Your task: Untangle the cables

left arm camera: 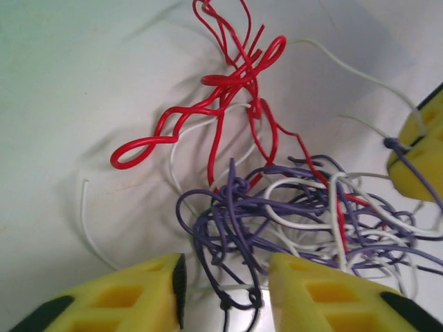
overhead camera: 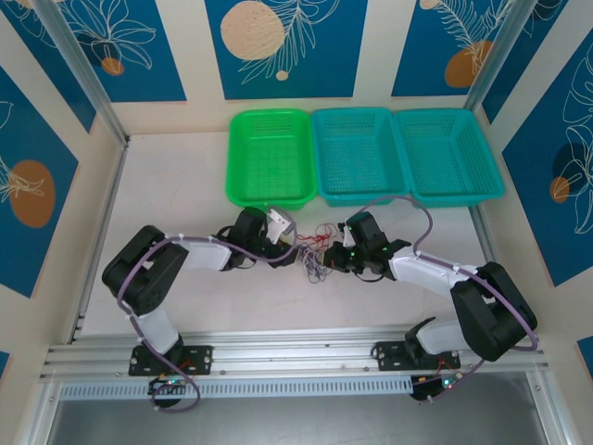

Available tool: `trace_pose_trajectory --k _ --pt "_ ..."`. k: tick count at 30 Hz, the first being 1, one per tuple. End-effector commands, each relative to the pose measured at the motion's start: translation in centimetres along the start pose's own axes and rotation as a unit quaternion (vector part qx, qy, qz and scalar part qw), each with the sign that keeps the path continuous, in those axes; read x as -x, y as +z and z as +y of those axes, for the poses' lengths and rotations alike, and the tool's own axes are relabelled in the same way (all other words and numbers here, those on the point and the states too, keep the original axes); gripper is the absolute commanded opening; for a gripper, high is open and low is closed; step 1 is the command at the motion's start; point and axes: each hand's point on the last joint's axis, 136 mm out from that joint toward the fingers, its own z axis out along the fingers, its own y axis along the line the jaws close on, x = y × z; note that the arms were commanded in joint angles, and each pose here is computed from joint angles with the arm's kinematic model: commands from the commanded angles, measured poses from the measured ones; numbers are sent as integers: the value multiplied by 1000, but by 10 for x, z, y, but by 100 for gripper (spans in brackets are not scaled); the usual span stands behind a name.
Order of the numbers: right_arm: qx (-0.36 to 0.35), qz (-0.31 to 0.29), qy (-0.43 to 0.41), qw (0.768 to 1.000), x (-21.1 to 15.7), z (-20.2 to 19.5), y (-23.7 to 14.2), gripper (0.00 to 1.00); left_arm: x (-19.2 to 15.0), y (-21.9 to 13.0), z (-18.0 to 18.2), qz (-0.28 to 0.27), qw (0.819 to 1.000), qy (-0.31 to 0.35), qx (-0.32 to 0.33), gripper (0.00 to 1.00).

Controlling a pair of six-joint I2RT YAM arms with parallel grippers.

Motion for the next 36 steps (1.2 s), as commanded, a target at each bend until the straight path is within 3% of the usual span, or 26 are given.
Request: trace_pose_trajectory --k 1,3,7,11,13,15,18,21,23,27,28,30,36 --pt "13 -3 -5 1000 8 13 -5 0 0 5 1 0 1000 3 2 15" --pt "-11 -15 10 1000 10 3 -7 0 1 0 0 -13 1000 -4 6 0" --pt "-115 -76 101 985 16 -54 -27 0 16 -35 14 -54 995 -29 83 0" --pt "-148 -160 245 945 10 -125 -75 0 9 -99 59 -81 964 -103 234 0" --pt "-148 -207 287 923 8 -147 -99 0 -2 -119 71 -73 952 -134 266 0" --pt "-136 -240 272 922 10 -146 -115 0 -5 -121 64 -60 957 -135 250 0" --pt "-88 -237 215 943 14 -116 -115 4 3 -107 40 -70 973 -143 170 0" --pt "-47 -207 102 972 18 -64 -115 55 13 -96 18 -83 981 -140 108 0" --pt "-54 -199 20 978 19 -35 -116 67 19 -91 8 -87 984 -128 86 0" --pt "-98 -173 -57 978 20 -11 -104 71 30 -76 -31 -79 994 -76 7 0" --pt "-112 -162 -58 979 20 -11 -100 71 31 -71 -39 -74 995 -61 0 7" --pt "-148 -138 -55 978 22 -15 -92 71 34 -57 -46 -62 997 -52 16 20" --pt "-233 -80 -52 968 24 -36 -60 76 40 0 -60 -26 992 -114 49 31"
